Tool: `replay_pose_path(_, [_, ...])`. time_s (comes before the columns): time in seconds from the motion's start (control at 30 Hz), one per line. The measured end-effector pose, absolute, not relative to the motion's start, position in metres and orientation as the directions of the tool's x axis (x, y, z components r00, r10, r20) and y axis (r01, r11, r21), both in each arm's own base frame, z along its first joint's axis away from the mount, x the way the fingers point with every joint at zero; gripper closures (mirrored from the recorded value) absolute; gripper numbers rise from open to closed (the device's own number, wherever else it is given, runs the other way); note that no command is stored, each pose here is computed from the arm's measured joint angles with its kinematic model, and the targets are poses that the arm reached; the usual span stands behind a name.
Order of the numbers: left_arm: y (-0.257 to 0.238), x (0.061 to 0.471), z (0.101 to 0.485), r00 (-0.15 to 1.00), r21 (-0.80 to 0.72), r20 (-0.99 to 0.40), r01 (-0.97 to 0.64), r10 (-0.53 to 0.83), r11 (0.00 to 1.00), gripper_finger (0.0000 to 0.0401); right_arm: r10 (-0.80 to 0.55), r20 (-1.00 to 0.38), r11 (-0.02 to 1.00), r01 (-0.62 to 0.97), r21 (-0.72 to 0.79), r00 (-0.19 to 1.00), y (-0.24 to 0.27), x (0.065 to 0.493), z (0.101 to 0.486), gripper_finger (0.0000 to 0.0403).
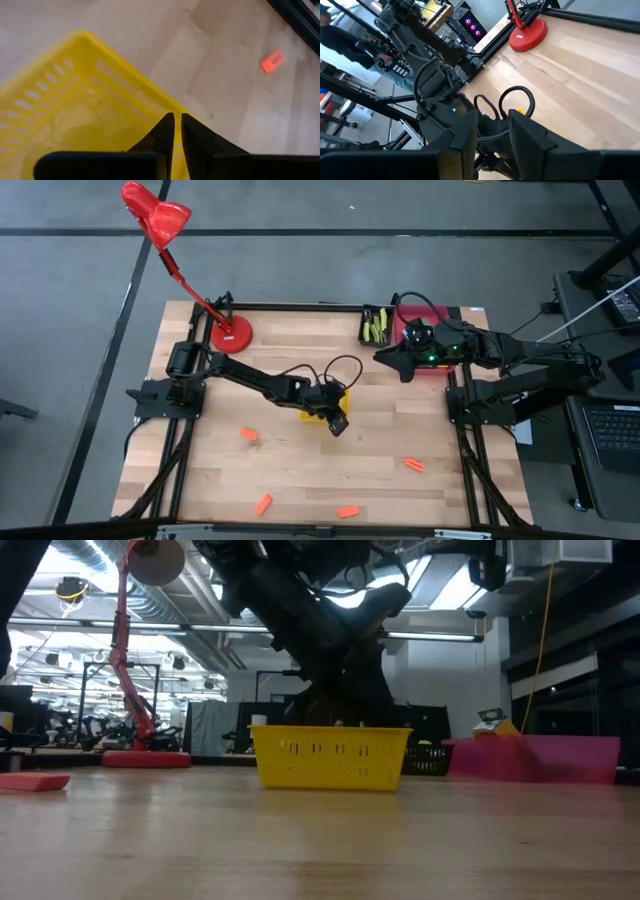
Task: Pick & Place School Supplies
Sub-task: Put the orange eraser into the yellow bin
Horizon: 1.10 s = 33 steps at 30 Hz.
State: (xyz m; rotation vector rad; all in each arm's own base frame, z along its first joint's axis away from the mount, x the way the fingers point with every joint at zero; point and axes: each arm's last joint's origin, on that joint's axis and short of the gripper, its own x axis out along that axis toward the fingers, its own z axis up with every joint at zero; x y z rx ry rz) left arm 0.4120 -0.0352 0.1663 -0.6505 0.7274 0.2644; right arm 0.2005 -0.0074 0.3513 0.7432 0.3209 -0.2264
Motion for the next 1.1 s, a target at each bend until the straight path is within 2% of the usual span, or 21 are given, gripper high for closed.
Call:
replay_pose_path(0.1, [-0.032,0.408,0.182,0.749,-0.424,-0.656,-0.465,0.091,0.777,0.0372,-0.064,-0.353,0.737,0.283,0.613,0.933,-0.005,0.201,0.352,0.0289])
replay_pose_path(0.3, [-0.024,0.387,0.241,0.798,-0.331,-0.555,-0.47,0.234,0.818,0.0372,-0.061,-0.32,0.756,0.253,0.603,0.945,0.002,0.202,0.355,0.0289])
replay_pose_path(0.43, [-0.024,0.355,0.274,0.765,-0.168,-0.587,-0.435,0.265,0.885,0.0358,-0.057,-0.274,0.789,0.212,0.577,0.96,0.006,0.203,0.36,0.0289])
replay_pose_path(0.57, [-0.043,0.316,0.296,0.71,0.001,-0.668,-0.301,0.225,0.954,0.0329,-0.021,-0.214,0.836,0.135,0.531,0.977,0.01,0.205,0.366,0.0289])
replay_pose_path(0.8, [-0.094,0.244,0.304,0.502,0.069,-0.86,-0.071,0.095,0.995,0.0267,0.032,-0.157,0.891,0.043,0.452,0.987,0.018,0.205,0.371,0.0289])
replay_pose_path(0.97, [-0.122,0.212,0.301,0.418,0.132,-0.902,0.03,0.108,0.991,0.023,0.057,-0.155,0.924,0.007,0.381,0.986,0.023,0.205,0.371,0.0289])
replay_pose_path(1.1, [-0.135,0.196,0.279,0.357,0.158,-0.927,0.102,0.113,0.982,0.0215,0.067,-0.155,0.933,-0.007,0.359,0.986,0.025,0.205,0.371,0.0289])
